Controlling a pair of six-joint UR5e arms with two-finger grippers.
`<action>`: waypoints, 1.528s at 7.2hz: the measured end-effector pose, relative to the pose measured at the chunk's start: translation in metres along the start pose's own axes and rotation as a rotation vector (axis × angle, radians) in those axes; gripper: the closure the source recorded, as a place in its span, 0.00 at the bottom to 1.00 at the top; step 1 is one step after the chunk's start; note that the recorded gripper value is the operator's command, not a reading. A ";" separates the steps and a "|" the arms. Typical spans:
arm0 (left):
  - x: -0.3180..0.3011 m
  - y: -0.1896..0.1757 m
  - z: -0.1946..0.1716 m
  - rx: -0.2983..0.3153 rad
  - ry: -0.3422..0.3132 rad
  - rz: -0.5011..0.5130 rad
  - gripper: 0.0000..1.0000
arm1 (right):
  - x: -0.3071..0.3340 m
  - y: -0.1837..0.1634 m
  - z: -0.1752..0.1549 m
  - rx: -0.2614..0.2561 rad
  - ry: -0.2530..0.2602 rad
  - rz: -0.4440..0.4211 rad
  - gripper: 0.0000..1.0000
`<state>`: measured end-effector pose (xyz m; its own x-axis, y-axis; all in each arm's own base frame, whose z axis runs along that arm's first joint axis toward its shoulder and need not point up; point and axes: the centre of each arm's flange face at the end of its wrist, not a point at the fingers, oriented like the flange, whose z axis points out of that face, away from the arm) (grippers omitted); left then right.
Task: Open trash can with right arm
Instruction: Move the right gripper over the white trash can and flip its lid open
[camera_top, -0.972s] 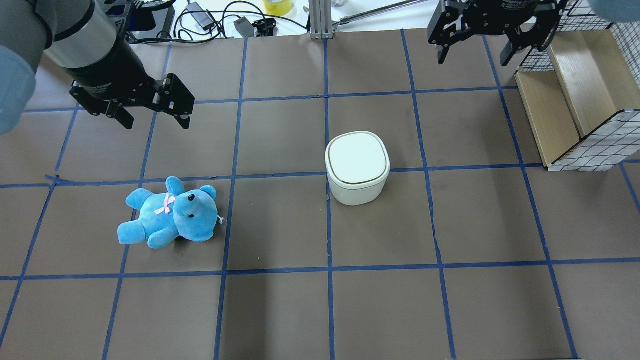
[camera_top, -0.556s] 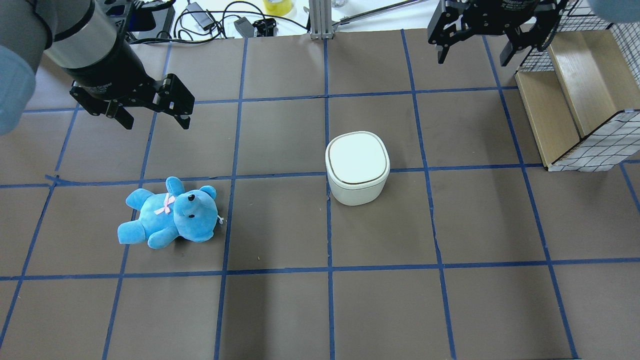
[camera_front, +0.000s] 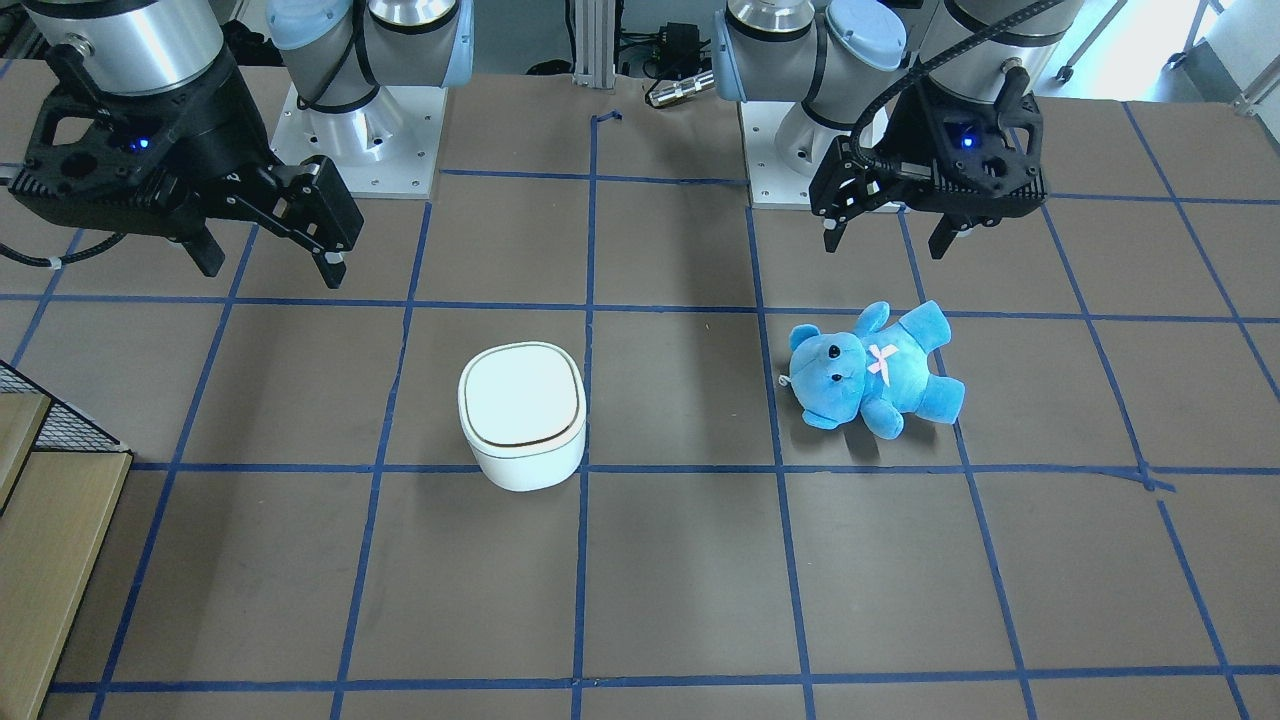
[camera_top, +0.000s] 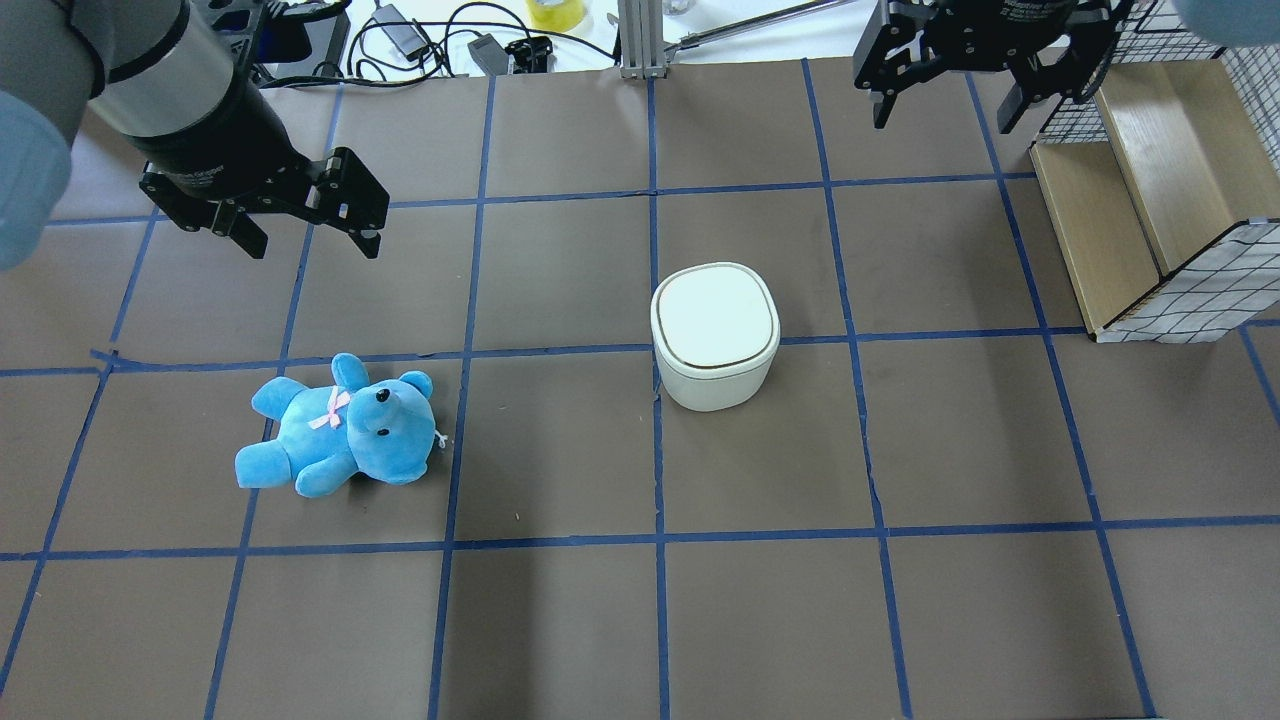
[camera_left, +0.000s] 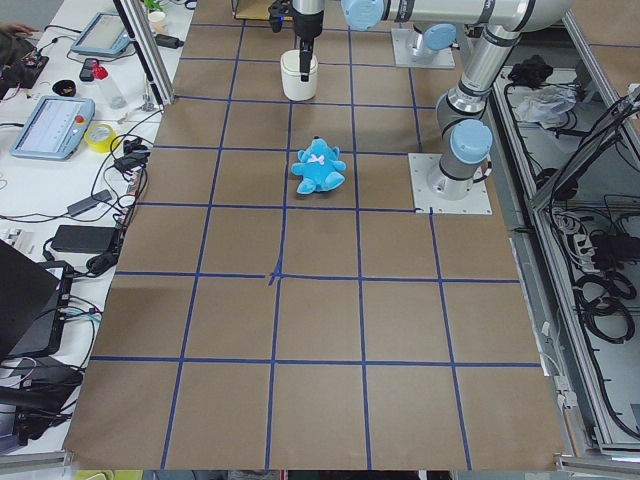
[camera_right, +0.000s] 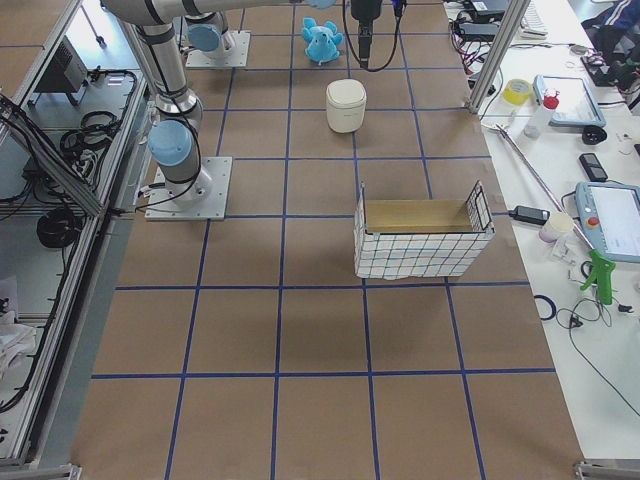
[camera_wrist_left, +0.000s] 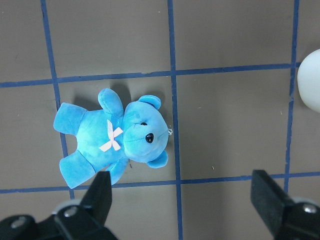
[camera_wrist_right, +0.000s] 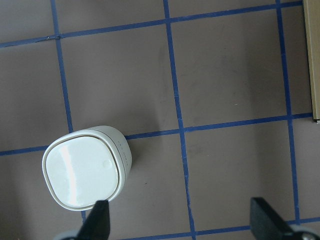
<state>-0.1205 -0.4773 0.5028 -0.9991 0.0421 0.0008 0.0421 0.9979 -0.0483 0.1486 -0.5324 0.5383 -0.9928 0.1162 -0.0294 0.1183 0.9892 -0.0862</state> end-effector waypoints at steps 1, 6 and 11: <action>0.000 0.000 0.000 0.000 0.000 0.000 0.00 | -0.005 0.002 0.006 -0.017 -0.007 0.016 0.53; 0.000 0.000 0.000 0.000 0.000 0.000 0.00 | -0.106 0.059 0.168 -0.111 0.007 0.020 1.00; 0.000 0.000 0.000 0.000 0.000 0.000 0.00 | -0.109 0.068 0.230 -0.111 0.007 0.024 0.00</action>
<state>-0.1205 -0.4773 0.5028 -0.9991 0.0421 0.0005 0.0420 0.9980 -0.0482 0.2692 -0.4983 0.3068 -0.9899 0.1400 -0.0232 0.1394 0.9899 0.0248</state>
